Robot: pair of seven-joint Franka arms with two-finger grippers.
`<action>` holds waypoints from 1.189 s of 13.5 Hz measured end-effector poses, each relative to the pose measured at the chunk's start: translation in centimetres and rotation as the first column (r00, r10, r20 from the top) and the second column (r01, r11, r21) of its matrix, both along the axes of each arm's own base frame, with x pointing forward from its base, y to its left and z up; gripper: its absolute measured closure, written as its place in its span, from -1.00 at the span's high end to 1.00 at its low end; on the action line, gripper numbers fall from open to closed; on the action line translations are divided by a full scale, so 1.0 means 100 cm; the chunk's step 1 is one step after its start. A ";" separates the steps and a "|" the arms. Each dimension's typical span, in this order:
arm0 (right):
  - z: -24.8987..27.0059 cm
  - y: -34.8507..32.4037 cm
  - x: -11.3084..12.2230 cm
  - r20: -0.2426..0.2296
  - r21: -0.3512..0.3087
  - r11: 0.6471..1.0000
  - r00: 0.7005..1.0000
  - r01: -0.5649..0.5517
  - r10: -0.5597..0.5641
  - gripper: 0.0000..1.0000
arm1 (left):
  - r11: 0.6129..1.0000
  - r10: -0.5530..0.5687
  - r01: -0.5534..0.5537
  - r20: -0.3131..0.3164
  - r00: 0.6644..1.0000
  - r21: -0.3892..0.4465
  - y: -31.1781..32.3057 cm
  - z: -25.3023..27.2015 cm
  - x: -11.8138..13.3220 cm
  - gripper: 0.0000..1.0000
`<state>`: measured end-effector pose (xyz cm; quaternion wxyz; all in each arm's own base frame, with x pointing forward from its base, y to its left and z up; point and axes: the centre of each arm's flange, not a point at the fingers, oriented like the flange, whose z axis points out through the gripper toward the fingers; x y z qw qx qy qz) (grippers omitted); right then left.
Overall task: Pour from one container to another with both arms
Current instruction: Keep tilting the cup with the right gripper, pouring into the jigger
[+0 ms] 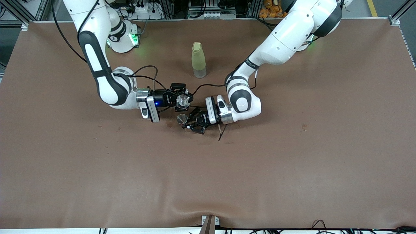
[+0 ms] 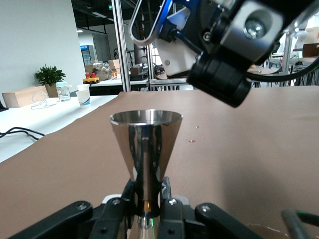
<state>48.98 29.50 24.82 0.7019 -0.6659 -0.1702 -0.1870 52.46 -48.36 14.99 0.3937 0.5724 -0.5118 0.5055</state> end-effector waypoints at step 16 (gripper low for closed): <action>0.002 0.000 -0.003 -0.199 0.012 1.000 0.980 -0.016 0.019 -0.70 | 0.999 0.018 -0.019 -0.039 0.999 -0.033 0.001 -0.009 -0.009 -0.58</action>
